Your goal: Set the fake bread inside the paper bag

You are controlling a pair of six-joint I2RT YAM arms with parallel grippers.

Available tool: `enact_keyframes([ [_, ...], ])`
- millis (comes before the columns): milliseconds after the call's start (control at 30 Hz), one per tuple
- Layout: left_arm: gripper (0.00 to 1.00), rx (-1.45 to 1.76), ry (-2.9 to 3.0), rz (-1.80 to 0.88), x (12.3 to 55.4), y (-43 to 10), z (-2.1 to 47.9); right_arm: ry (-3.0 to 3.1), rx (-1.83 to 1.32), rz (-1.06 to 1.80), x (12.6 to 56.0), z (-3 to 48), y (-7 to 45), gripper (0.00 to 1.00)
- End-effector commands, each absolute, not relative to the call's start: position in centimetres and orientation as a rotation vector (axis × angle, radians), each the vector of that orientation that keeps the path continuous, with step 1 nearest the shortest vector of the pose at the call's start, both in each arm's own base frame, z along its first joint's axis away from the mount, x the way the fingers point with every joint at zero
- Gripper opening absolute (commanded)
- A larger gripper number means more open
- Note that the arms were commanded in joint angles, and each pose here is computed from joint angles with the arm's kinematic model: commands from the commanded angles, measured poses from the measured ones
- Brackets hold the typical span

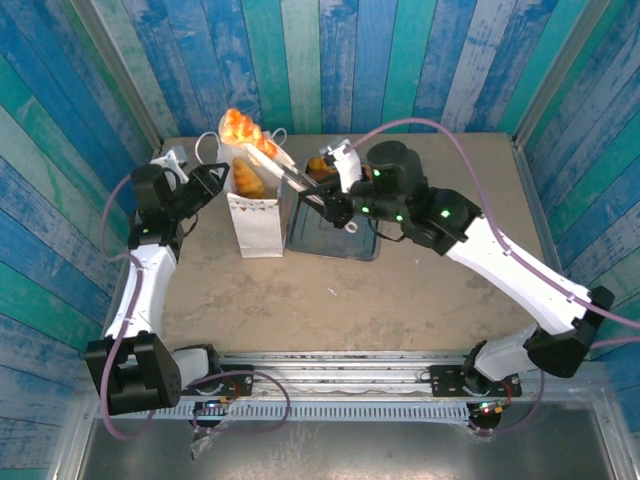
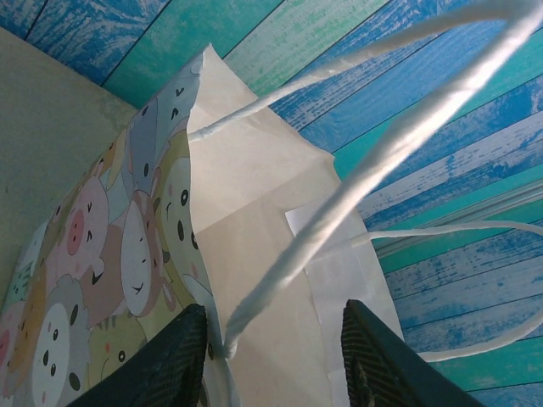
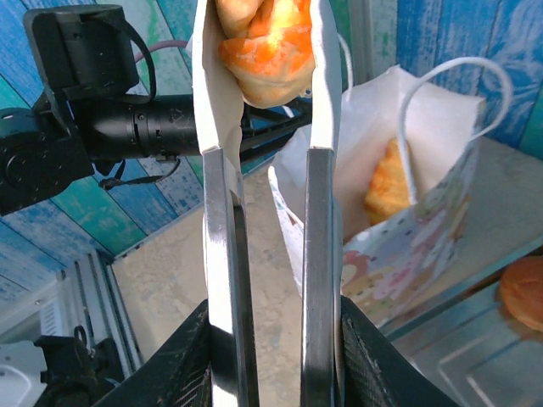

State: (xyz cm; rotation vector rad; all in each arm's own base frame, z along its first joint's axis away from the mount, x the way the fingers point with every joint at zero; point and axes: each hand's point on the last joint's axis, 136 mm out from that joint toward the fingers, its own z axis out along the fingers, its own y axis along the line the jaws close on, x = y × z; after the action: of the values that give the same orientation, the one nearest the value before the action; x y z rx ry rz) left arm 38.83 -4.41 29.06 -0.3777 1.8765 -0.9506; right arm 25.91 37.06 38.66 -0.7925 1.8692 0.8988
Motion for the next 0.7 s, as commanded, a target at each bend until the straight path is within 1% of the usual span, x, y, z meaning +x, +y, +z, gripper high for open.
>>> enact_keyframes([
  [0,0.43,-0.356,1.858,-0.948,39.5,-4.5,29.7,1.821,-0.713,0.988,26.6,40.9,39.0,0.26],
  [200,0.39,-0.365,1.868,-0.944,39.5,-4.4,29.1,1.925,-0.658,0.921,29.0,38.2,40.3,0.26],
  [433,0.34,-0.371,1.88,-0.902,39.5,-4.0,28.6,2.03,-0.668,0.803,30.5,35.2,40.5,0.27],
  [667,0.3,-0.405,1.897,-0.842,39.5,-3.2,27.8,2.08,-0.715,0.569,32.5,33.2,39.5,0.28],
])
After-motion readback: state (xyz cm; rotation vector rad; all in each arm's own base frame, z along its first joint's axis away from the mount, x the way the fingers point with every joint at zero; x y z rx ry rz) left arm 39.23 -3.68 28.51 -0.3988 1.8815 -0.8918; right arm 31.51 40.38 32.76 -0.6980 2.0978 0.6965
